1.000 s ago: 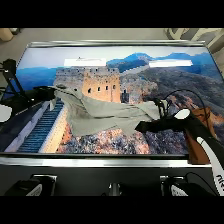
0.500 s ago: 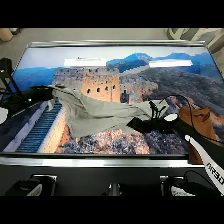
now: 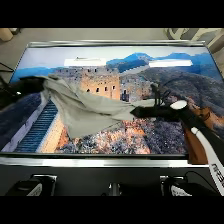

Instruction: Fold the shirts.

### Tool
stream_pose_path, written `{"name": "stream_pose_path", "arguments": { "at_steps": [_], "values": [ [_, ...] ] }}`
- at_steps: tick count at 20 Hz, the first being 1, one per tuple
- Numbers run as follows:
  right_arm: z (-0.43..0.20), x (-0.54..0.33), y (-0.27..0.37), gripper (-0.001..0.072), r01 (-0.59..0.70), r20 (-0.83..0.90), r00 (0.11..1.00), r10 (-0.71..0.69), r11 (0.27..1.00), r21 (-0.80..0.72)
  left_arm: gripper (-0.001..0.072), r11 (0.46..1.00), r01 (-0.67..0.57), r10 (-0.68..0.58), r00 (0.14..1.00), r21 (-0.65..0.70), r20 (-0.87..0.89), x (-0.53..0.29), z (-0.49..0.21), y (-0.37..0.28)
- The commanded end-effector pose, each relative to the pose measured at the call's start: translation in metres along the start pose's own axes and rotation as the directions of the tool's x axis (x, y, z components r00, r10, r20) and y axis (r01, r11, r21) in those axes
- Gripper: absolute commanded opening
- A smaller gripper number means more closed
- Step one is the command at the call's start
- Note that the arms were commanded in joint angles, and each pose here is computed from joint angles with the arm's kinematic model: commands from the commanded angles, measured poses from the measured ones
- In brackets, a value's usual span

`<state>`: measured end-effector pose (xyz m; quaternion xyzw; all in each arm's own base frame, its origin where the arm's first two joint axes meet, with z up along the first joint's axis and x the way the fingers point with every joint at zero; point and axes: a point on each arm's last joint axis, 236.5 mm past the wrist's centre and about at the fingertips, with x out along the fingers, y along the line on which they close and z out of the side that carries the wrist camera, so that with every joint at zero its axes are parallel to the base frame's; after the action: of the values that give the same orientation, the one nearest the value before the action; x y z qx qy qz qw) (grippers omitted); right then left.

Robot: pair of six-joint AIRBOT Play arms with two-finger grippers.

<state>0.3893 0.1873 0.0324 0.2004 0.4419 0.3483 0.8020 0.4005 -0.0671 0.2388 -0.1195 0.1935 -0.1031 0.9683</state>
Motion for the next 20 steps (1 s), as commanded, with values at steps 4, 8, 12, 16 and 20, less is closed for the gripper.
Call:
{"name": "stream_pose_path", "arguments": {
  "at_steps": [4, 8, 12, 16, 20],
  "values": [
    [0.172, -0.361, 0.184, 0.002, 0.754, 0.768, 0.6, -0.226, 0.482, -0.447, 0.0037, 0.989, -0.082, -0.016, 0.764, 0.122, 0.645, -0.233, 0.24, -0.05],
    [0.119, -0.493, 0.281, 0.002, 0.933, 0.957, 0.228, -0.18, 0.322, -0.162, 0.0036, 0.988, -0.015, -0.109, 0.626, 0.152, 0.772, -0.337, 0.259, -0.099],
    [0.104, -0.492, 0.267, 0.002, 0.944, 0.936, 0.237, -0.259, 0.289, -0.159, 0.0036, 0.986, -0.048, -0.1, 0.608, 0.162, 0.788, -0.352, 0.256, -0.1],
    [0.11, -0.474, 0.234, 0.002, 0.936, 0.884, 0.298, -0.36, 0.291, -0.197, 0.0036, 0.983, -0.097, -0.064, 0.625, 0.158, 0.778, -0.341, 0.258, -0.089],
    [0.118, -0.416, 0.146, 0.002, 0.875, 0.675, 0.477, -0.563, 0.373, -0.307, 0.0036, 0.978, -0.153, 0.028, 0.772, 0.143, 0.635, -0.269, 0.242, -0.055]
  ]
}}
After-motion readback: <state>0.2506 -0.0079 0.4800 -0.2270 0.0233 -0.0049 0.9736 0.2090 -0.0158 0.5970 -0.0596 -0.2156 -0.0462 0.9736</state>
